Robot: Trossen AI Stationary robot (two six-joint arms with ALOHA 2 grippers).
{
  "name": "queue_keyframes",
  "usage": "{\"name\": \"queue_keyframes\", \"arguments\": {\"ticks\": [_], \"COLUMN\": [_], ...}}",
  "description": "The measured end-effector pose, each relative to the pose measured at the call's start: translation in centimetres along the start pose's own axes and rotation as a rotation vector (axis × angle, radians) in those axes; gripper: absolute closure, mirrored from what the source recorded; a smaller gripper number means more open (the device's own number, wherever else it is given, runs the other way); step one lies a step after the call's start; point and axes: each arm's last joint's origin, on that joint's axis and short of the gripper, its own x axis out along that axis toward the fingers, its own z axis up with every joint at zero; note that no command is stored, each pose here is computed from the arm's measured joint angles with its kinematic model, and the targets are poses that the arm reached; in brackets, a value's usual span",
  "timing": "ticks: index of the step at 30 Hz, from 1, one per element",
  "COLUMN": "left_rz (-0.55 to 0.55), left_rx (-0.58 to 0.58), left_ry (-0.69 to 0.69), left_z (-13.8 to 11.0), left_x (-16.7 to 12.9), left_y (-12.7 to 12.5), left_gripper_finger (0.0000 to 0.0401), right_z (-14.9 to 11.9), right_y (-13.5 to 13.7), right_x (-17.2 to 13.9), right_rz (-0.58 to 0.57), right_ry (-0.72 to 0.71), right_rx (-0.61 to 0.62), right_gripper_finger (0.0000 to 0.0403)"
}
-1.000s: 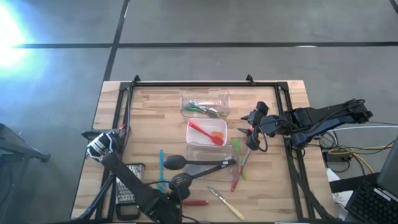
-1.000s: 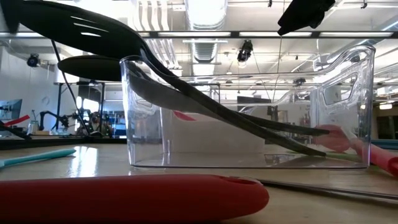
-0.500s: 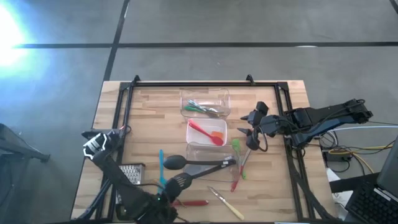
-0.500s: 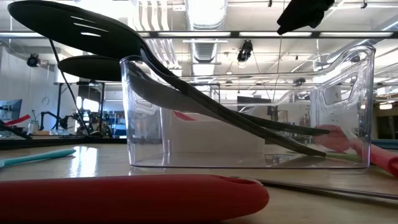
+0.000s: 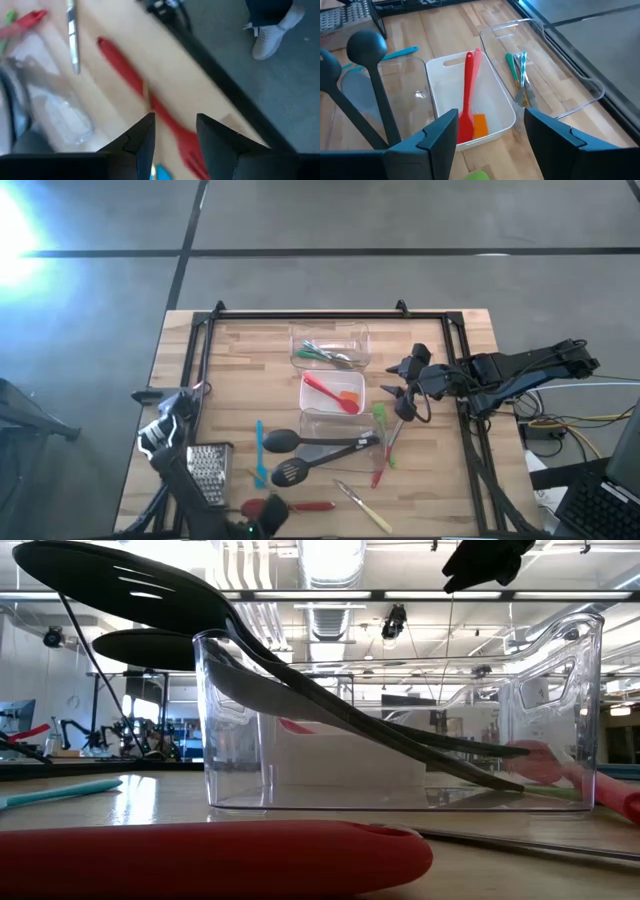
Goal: Pick & Place Kitchen Items
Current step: Put the golden knife into the top transparent bin
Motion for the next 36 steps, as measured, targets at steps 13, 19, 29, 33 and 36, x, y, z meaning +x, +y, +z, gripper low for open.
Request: {"name": "queue_keyframes", "arguments": {"ticks": [13, 19, 29, 33, 36], "left_rz": [0.028, 0.006, -0.057, -0.109, -0.124], "left_rx": [0.098, 0.146, 0.171, 0.148, 0.144], "left_ry": [0.118, 0.128, 0.262, 0.282, 0.318], "left_z": [1.4, 1.5, -0.3, -0.9, -1.6], "left_x": [2.7, 3.5, 7.2, 8.6, 9.5], "left_y": [0.7, 2.3, 4.1, 4.5, 4.8], "left_gripper_finger": [0.0254, 0.0254, 0.0254, 0.0254, 0.0254], "right_z": [0.0, 0.0, 0.0, 0.0, 0.0], "right_y": [0.0, 0.0, 0.0, 0.0, 0.0], "right_x": [0.0, 0.0, 0.0, 0.0, 0.0], "right_rz": [0.003, 0.003, 0.003, 0.002, 0.002], "right_ry": [0.001, 0.001, 0.001, 0.001, 0.001], "right_rx": [0.077, 0.082, 0.081, 0.080, 0.080], "right_gripper_finger": [0.0184, 0.0184, 0.0184, 0.0184, 0.0184]}}
